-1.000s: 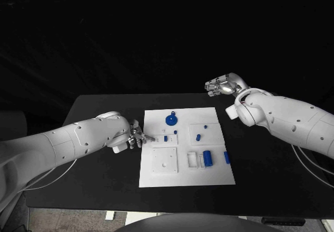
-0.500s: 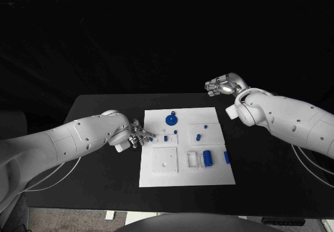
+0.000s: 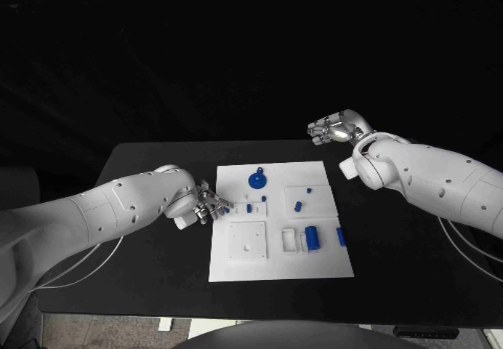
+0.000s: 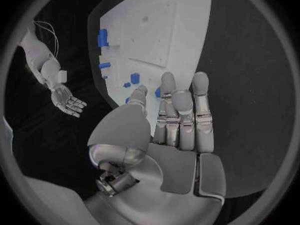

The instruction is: Assemble the parts on the task board

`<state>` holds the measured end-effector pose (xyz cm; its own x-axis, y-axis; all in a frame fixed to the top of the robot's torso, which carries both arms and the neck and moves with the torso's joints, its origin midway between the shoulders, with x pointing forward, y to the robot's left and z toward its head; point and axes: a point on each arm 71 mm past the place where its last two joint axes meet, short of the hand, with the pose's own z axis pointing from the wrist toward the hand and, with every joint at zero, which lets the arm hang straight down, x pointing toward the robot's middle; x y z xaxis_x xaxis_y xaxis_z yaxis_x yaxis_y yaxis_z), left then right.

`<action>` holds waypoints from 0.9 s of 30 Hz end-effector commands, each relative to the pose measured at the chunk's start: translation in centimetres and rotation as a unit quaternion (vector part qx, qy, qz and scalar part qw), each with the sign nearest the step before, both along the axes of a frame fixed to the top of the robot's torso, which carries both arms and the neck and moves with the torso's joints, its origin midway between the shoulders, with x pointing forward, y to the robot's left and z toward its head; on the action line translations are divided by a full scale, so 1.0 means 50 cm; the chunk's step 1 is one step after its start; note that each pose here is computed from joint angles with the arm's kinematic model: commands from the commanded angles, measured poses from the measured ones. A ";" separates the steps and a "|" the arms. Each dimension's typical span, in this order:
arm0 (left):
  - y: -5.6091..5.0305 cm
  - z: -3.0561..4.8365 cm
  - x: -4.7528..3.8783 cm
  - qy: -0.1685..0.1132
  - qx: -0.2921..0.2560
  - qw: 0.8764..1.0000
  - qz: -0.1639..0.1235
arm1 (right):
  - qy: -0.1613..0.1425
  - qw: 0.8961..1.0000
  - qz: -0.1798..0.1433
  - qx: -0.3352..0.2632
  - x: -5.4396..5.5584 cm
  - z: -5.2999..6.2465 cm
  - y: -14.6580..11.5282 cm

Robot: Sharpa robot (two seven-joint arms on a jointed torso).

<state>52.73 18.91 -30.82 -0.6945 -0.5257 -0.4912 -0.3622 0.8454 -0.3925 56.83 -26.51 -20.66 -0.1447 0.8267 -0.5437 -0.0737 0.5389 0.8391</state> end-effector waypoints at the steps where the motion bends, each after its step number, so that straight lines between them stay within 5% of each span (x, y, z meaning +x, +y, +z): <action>1: 0.002 0.000 -0.002 0.007 0.021 1.000 -0.007 | 0.001 1.000 0.008 0.001 0.000 0.000 0.002; 27: -0.016 -0.002 0.009 0.006 0.043 0.999 0.000 | 0.001 1.000 0.010 0.002 -0.001 -0.002 0.008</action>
<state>53.16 18.24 -30.93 -0.6956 -0.4911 -0.5244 -0.3696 0.8705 -0.3250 56.82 -26.34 -20.75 -0.1476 0.8271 -0.5423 -0.0736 0.5376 0.8400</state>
